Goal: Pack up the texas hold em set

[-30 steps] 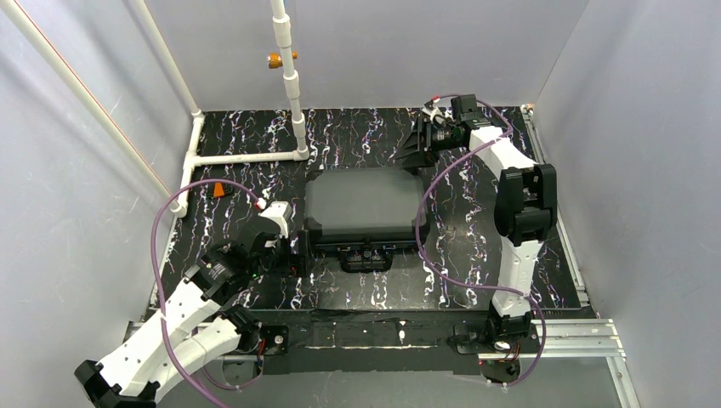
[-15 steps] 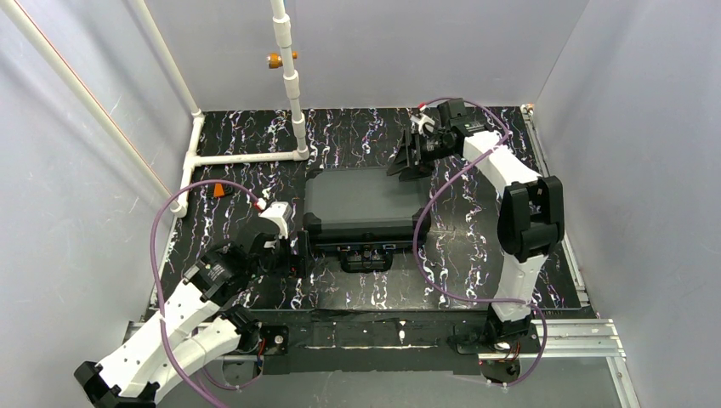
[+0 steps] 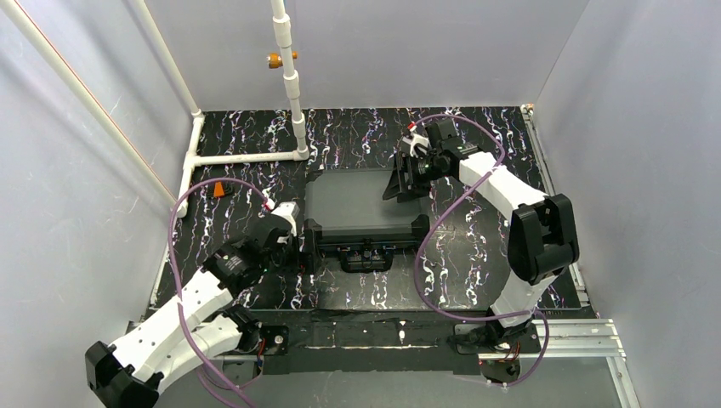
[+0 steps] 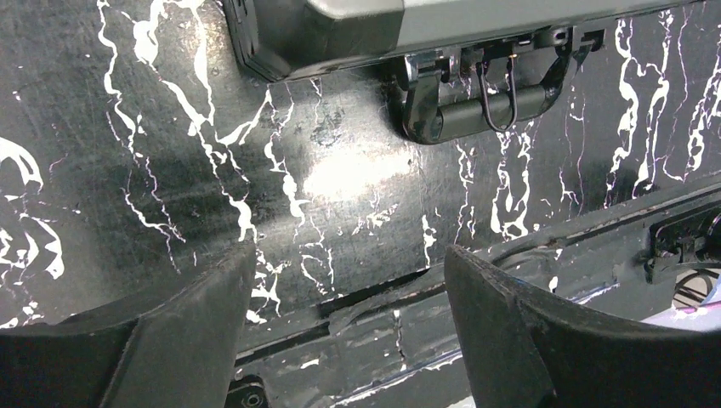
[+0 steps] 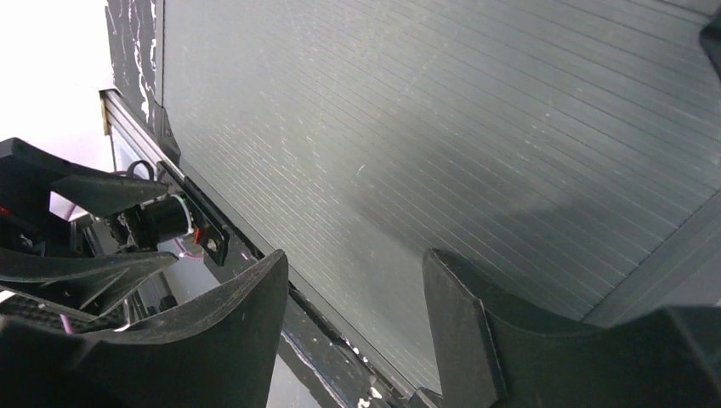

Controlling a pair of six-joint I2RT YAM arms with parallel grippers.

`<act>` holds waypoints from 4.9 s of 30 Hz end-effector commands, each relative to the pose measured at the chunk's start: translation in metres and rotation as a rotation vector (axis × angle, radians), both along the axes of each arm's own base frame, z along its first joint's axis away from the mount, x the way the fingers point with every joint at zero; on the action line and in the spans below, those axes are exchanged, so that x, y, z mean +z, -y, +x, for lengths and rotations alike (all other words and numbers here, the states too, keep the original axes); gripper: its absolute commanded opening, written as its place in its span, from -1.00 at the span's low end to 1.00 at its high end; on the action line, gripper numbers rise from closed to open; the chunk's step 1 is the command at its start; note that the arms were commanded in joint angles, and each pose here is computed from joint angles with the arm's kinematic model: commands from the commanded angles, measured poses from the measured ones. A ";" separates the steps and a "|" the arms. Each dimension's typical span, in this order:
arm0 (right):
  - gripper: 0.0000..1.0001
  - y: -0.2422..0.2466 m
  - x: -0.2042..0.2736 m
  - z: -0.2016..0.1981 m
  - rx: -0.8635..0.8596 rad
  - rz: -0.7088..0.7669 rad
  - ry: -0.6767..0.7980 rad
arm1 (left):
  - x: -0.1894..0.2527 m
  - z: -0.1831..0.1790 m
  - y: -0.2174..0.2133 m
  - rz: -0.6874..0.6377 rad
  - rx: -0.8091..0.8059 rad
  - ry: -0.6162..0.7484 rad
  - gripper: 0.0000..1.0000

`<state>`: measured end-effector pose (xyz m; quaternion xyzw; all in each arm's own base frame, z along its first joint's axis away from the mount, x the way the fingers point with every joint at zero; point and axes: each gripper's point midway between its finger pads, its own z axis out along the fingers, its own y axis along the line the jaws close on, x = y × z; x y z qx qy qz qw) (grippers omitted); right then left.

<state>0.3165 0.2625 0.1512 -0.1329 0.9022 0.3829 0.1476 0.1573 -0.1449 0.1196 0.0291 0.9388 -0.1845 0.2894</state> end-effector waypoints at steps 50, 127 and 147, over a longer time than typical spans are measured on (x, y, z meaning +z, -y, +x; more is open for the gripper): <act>0.43 0.071 -0.103 -0.112 -0.137 -0.442 -0.105 | -0.097 0.153 0.041 0.220 0.013 -0.100 0.33; -0.97 -0.004 -0.127 -0.066 0.028 -0.278 -0.061 | -0.092 0.078 0.114 -0.163 -0.036 -0.181 -0.78; -0.97 0.021 -0.145 -0.084 0.014 -0.342 -0.084 | -0.096 0.090 0.132 -0.158 -0.052 -0.192 -0.81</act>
